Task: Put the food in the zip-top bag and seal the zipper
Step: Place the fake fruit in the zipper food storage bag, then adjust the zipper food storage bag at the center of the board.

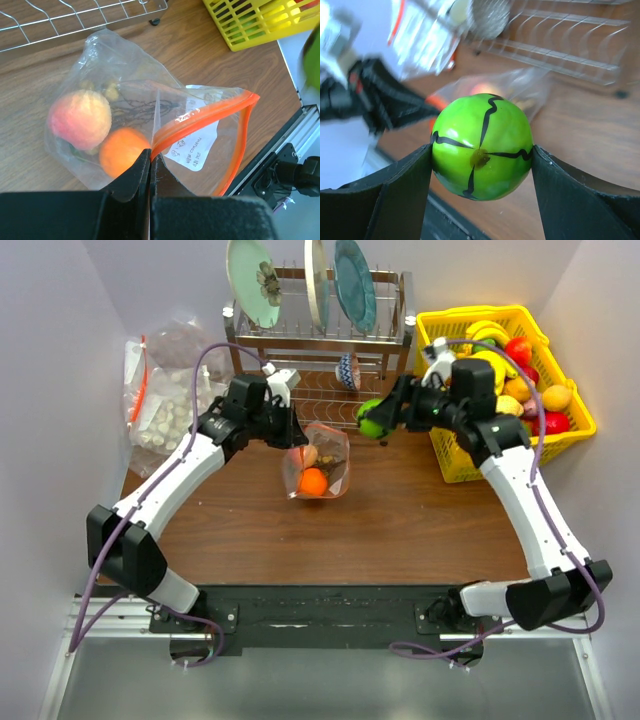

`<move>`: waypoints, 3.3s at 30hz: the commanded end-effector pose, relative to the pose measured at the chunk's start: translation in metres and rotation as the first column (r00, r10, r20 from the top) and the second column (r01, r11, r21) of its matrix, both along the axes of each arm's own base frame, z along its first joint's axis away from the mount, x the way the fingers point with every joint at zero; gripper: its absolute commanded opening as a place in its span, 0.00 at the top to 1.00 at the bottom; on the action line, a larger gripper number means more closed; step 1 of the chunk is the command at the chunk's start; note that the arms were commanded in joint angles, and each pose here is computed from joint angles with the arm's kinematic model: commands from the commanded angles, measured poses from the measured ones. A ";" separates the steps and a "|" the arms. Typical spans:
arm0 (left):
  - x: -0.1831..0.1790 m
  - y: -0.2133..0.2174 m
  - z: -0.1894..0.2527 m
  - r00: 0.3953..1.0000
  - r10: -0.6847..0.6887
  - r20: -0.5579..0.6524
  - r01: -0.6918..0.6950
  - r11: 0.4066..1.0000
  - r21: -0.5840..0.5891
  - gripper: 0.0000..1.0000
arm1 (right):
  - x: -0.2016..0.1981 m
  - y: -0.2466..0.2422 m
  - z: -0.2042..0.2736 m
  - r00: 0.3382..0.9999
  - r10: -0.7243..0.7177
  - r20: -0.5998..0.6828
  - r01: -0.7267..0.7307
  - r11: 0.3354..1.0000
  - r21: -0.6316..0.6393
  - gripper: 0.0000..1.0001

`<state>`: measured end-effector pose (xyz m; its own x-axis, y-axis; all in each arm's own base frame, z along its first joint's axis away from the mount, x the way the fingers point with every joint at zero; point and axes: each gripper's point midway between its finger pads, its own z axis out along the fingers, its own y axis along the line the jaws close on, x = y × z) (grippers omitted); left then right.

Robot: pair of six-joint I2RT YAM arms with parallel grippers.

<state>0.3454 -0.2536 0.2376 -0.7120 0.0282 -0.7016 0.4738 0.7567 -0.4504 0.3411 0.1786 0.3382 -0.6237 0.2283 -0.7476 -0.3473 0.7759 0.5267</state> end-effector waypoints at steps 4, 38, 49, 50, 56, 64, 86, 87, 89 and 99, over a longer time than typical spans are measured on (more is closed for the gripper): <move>0.007 -0.005 0.019 1.000 0.027 0.008 -0.027 1.000 -0.005 1.00 | -0.036 0.077 0.006 0.964 0.240 0.111 -0.250 0.965 0.085 0.54; -0.010 -0.034 0.053 0.993 -0.105 -0.056 0.095 0.982 -0.160 1.00 | 0.008 0.092 -0.055 0.992 0.041 0.118 -0.025 0.991 -0.132 0.05; -0.003 -0.028 0.049 0.995 -0.086 -0.048 0.078 0.985 -0.154 1.00 | -0.029 0.033 -0.054 0.996 -0.059 0.063 0.075 0.953 -0.295 0.26; -0.003 -0.028 0.049 0.995 -0.085 -0.047 0.077 0.985 -0.153 1.00 | -0.031 0.029 -0.057 0.996 -0.064 0.054 0.078 0.949 -0.305 0.28; -0.003 -0.027 0.054 0.996 -0.082 -0.035 0.076 0.985 -0.158 1.00 | -0.045 0.033 -0.096 0.998 -0.026 -0.063 0.003 0.942 -0.335 0.36; -0.004 -0.025 0.055 0.996 -0.077 -0.034 0.071 0.986 -0.153 1.00 | -0.046 0.044 -0.143 0.987 -0.005 -0.161 -0.050 0.939 -0.339 0.55; -0.006 0.002 0.092 0.999 -0.029 0.035 0.034 0.990 -0.138 1.00 | -0.023 0.024 -0.055 0.995 -0.093 -0.022 0.076 0.914 -0.399 1.00; -0.007 0.003 0.095 0.999 -0.030 0.042 0.036 0.990 -0.139 1.00 | -0.024 0.026 -0.065 0.996 -0.086 -0.039 0.063 0.916 -0.395 1.00; -0.009 0.001 0.090 0.999 -0.041 0.030 0.044 0.989 -0.143 1.00 | -0.025 0.029 -0.065 0.996 -0.080 -0.040 0.059 0.926 -0.374 1.00; -0.005 0.003 0.047 1.000 -0.016 -0.013 0.014 0.992 -0.124 1.00 | -0.022 0.047 -0.053 0.999 -0.027 -0.038 0.014 0.950 -0.312 0.38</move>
<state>0.3337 -0.2517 0.2792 -0.7586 -0.0277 -0.6510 0.4596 0.6854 -0.5648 0.3126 0.2179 0.2473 -0.7173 -0.0510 -0.6949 -0.2846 0.9318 0.2254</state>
